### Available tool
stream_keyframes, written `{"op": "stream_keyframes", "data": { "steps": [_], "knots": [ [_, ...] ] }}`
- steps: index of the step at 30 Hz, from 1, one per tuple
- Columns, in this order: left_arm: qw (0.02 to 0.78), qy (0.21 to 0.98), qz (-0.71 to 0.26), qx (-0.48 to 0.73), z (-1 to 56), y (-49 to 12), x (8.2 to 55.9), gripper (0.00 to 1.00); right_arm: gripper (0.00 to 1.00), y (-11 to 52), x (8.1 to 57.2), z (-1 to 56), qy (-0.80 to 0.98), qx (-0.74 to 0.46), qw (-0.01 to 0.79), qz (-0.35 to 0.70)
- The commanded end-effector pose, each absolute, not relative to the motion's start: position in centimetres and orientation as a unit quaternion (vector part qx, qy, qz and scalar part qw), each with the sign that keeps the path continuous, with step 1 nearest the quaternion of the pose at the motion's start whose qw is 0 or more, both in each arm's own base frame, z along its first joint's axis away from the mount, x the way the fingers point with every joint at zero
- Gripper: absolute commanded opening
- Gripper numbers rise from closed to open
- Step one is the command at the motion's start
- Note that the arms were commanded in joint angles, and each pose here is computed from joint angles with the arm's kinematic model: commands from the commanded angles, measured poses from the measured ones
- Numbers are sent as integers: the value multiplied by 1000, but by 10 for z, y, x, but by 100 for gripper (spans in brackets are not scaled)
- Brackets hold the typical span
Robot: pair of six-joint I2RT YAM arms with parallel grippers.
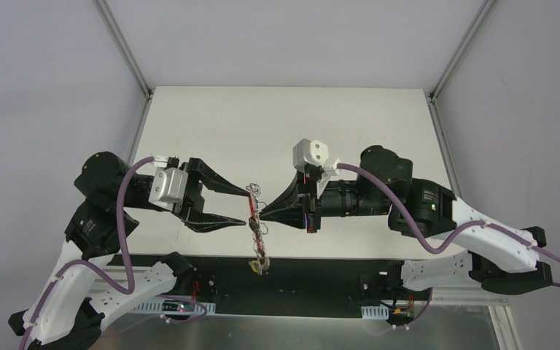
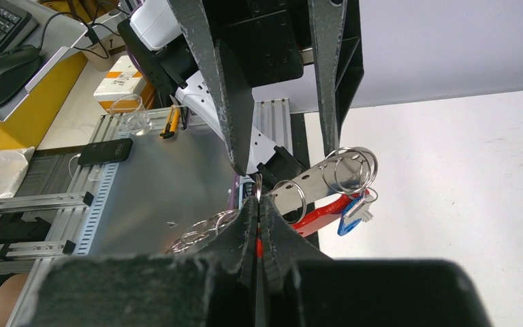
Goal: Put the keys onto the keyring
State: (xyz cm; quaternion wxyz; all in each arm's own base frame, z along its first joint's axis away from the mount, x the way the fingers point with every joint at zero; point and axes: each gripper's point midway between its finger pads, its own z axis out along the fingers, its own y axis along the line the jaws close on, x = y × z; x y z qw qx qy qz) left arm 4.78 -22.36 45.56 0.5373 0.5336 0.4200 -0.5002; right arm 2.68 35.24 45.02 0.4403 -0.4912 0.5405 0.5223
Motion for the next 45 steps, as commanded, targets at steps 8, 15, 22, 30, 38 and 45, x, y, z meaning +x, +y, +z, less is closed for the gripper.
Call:
{"op": "stream_keyframes", "data": {
  "steps": [8, 15, 22, 30, 38, 45],
  "knots": [
    [567, 395, -498, 524, 467, -223, 49, 52, 0, 342, 27, 495, 490, -434, 496, 570],
    [585, 431, -484, 488, 457, -222, 65, 52, 0, 341, 50, 484, 521, -399, 529, 538],
    [599, 508, -456, 419, 429, -221, 99, 53, 0, 336, 84, 464, 567, -346, 569, 486],
    [577, 561, -449, 389, 395, -221, 113, 55, 0, 324, 124, 430, 632, -280, 598, 405],
    [574, 617, -405, 355, 362, -209, 129, 56, 0, 311, 168, 368, 717, -222, 579, 317],
    [569, 665, -352, 333, 332, -192, 141, 74, 0, 298, 206, 319, 780, -135, 530, 304]
  ]
}}
